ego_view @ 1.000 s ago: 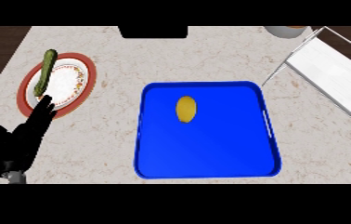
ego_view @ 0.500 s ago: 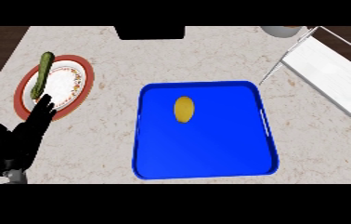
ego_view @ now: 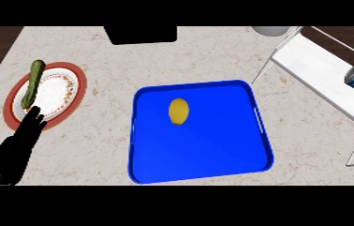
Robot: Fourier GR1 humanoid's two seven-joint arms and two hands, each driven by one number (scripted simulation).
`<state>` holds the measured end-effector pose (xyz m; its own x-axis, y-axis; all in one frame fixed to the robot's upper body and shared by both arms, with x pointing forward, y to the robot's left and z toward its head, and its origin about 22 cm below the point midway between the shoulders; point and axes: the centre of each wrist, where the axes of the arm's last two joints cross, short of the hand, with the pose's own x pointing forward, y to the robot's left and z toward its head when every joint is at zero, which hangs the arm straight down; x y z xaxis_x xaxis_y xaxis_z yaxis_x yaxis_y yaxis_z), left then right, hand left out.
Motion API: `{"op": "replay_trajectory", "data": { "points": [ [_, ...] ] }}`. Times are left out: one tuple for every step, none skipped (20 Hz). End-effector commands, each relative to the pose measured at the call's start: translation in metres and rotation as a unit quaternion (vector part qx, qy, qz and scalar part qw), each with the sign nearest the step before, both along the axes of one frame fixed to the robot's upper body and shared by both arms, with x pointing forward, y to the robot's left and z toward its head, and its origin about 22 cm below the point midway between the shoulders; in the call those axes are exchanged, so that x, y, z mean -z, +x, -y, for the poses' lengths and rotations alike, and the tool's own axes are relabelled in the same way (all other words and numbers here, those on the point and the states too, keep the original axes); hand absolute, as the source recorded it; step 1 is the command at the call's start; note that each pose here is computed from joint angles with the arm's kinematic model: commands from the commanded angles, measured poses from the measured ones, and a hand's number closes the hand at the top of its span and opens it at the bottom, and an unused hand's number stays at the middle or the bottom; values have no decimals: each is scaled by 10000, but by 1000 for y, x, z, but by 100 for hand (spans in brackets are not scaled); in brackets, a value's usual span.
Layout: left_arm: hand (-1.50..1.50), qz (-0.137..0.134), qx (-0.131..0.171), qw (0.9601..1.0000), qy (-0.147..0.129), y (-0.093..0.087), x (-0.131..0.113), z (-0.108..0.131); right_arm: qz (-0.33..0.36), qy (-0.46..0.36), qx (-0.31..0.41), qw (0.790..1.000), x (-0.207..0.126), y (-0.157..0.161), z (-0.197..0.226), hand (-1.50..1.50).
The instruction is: Pick the can from the tray and place it in the tiered shelf
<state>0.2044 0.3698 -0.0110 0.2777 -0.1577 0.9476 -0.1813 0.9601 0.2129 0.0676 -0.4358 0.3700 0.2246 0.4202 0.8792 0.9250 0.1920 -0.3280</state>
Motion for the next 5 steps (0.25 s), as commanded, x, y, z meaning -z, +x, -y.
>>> {"op": "replay_trajectory", "data": {
  "points": [
    [0, -58, -47, 10000, -46, -4, 1, -4, -760, 383, 136, 9963, -8, -37, 4, -150],
    [0, -17, -184, 9998, 101, -6, 2, -2, -651, 357, 159, 9971, -8, -49, 8, -150],
    [0, -106, -300, 9995, 21, -13, 2, -12, -640, 258, 171, 9975, -13, -56, 4, -150],
    [0, -96, -268, 9995, 140, -12, -1, -10, -678, 247, 67, 9974, -14, -64, 16, -150],
    [0, -112, -329, 9994, 80, -10, 6, -4, -600, 115, 8, 9981, -22, -73, 17, -150]
  ]
}}
